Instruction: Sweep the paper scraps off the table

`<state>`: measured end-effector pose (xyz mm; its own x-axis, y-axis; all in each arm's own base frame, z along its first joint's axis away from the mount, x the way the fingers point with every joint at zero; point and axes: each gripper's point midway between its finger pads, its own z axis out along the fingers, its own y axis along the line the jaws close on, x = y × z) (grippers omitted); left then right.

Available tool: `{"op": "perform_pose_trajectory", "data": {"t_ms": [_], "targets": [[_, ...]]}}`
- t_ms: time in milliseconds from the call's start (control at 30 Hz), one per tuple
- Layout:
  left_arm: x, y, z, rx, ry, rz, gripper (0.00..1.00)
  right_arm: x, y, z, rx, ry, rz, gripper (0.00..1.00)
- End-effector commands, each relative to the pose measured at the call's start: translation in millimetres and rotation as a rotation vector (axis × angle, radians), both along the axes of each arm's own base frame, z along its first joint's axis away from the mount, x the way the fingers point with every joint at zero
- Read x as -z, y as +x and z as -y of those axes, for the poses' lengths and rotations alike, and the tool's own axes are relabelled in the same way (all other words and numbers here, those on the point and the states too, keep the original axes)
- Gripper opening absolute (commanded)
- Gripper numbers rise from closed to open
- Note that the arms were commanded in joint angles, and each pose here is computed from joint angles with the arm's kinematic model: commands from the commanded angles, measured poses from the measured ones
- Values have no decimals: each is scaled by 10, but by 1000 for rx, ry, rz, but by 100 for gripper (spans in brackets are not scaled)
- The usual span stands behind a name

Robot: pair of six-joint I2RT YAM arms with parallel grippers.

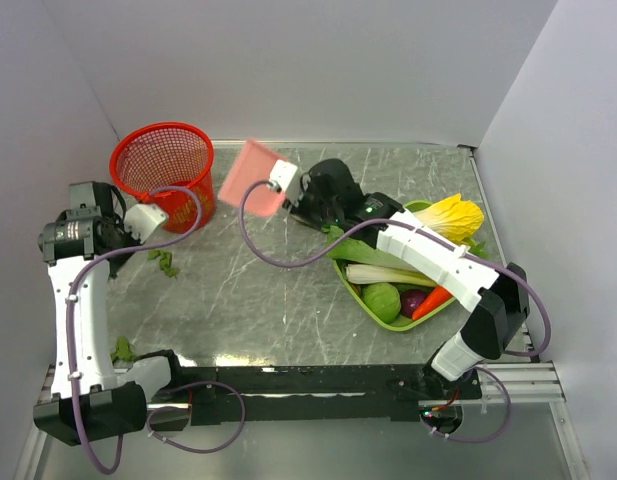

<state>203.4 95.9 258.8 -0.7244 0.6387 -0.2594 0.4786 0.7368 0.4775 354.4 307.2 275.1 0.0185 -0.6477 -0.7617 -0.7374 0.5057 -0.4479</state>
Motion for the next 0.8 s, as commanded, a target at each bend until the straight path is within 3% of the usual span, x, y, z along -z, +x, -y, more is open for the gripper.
{"op": "perform_pose_trajectory", "data": {"t_ms": [0,133,333,600,700,767], "targets": [[172,-304,-194,-170,64,-79,1,431,-514,46,-87,-33,-229,0],[352,-385,-383,-458,78,-15,1,556,-588,66,-92,-67,-270,0],[903,-681,-325,-704,-60,-121,1,641,-597,4,-117,-102,-281,0],[1269,-654,-60,-736,-227,-166,1,707,-567,13,-106,-122,-280,0],[1275,-544,150,-680,-359,-208,1,734,-576,30,-105,-132,-274,0],[1165,-354,404,-580,-521,-212,1,753,-570,42,-103,-139,-271,0]]}}
